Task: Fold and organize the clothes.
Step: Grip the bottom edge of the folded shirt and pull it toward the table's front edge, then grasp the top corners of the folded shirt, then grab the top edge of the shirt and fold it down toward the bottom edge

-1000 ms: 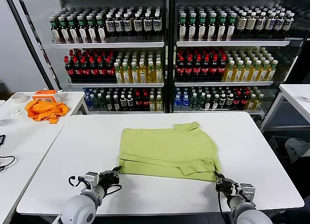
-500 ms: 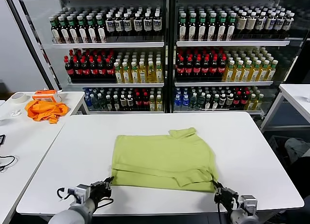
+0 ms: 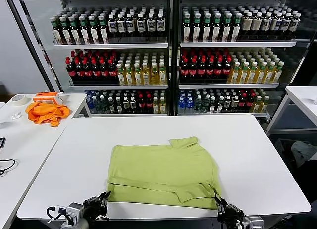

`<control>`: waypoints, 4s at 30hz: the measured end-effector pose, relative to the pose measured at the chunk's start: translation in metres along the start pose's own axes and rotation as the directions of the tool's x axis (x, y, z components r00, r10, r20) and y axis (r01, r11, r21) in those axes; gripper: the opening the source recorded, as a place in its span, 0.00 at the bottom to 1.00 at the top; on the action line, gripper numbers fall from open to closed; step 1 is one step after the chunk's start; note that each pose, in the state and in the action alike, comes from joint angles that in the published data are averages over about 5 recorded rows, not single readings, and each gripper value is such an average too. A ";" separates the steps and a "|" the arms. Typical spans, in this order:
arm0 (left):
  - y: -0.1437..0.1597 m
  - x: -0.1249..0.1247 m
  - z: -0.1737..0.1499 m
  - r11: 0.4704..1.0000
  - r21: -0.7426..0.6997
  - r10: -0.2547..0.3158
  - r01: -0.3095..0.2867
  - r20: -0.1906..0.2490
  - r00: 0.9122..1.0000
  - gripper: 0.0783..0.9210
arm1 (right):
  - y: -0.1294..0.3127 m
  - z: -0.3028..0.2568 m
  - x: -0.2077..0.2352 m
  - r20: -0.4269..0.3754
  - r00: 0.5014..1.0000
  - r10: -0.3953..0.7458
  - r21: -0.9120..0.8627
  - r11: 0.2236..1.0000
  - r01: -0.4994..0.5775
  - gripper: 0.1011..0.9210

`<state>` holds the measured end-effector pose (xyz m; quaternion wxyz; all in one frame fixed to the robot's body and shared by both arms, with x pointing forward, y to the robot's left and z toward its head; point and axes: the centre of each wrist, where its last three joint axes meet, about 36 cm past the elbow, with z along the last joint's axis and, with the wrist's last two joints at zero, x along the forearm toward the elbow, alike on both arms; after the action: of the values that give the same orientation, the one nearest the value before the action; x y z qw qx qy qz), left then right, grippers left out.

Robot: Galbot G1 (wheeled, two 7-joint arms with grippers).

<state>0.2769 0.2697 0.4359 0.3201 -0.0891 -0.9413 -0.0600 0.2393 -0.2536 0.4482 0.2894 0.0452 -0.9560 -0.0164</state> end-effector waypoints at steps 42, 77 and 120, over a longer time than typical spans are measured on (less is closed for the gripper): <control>0.082 -0.181 -0.100 0.999 0.016 0.032 -0.033 0.089 0.996 0.88 | 0.049 -0.143 -0.255 0.094 0.994 0.059 -0.038 0.998 -0.056 0.88; 0.094 -0.217 -0.093 0.996 0.038 0.074 -0.077 0.080 0.994 0.37 | 0.061 -0.129 -0.307 0.035 0.996 0.078 -0.031 0.997 -0.077 0.27; 0.075 -0.121 -0.062 0.986 0.026 0.157 -0.166 0.207 0.966 0.01 | 0.044 -0.081 -0.139 0.169 0.985 0.018 0.001 1.000 -0.018 0.01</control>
<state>0.4235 0.3165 0.4148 0.2273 -0.1641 -0.9599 -0.0040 0.3959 -0.1964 0.4419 0.2075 0.0353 -0.9775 -0.0161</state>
